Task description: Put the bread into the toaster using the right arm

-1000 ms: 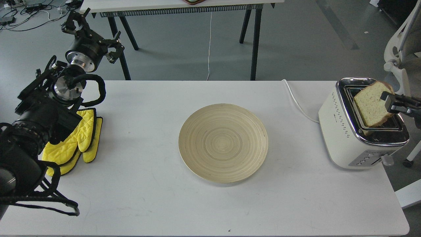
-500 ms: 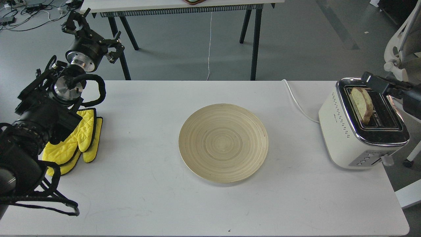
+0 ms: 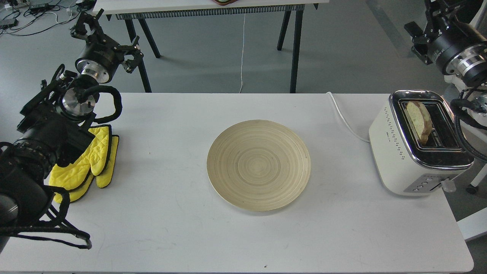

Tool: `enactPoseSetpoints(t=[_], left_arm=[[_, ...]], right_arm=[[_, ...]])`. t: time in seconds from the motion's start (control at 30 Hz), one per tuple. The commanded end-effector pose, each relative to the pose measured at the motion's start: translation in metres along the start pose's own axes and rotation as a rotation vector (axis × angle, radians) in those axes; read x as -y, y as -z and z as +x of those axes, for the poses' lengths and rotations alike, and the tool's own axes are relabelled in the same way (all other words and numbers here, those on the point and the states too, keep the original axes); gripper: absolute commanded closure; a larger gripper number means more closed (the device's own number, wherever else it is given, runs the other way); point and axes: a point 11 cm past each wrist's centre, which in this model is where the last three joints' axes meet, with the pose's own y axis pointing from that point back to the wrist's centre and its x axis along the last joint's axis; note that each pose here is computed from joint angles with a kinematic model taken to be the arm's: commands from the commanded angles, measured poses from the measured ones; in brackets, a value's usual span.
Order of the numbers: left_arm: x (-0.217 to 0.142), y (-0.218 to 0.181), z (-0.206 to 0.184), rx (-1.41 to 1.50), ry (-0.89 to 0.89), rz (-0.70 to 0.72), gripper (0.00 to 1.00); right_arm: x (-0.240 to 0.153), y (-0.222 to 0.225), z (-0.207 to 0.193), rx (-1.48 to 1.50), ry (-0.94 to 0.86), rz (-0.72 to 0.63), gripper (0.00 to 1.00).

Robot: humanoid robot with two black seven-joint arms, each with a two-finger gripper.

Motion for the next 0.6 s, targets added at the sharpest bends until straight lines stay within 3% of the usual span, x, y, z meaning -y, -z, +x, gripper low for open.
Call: enactPoseSetpoints(t=[0.0,0.57], left_arm=[[0.0,0.0,0.0,-0.001,0.0,0.0,0.0],[0.0,-0.001,-0.001,-0.002,0.001,-0.004,0.0]], right_arm=[[0.021,-0.012,-0.002,0.223,-0.081,0.0,0.0],[0.057,-0.069,-0.046,0.787,-0.07,-0.017,0.0]])
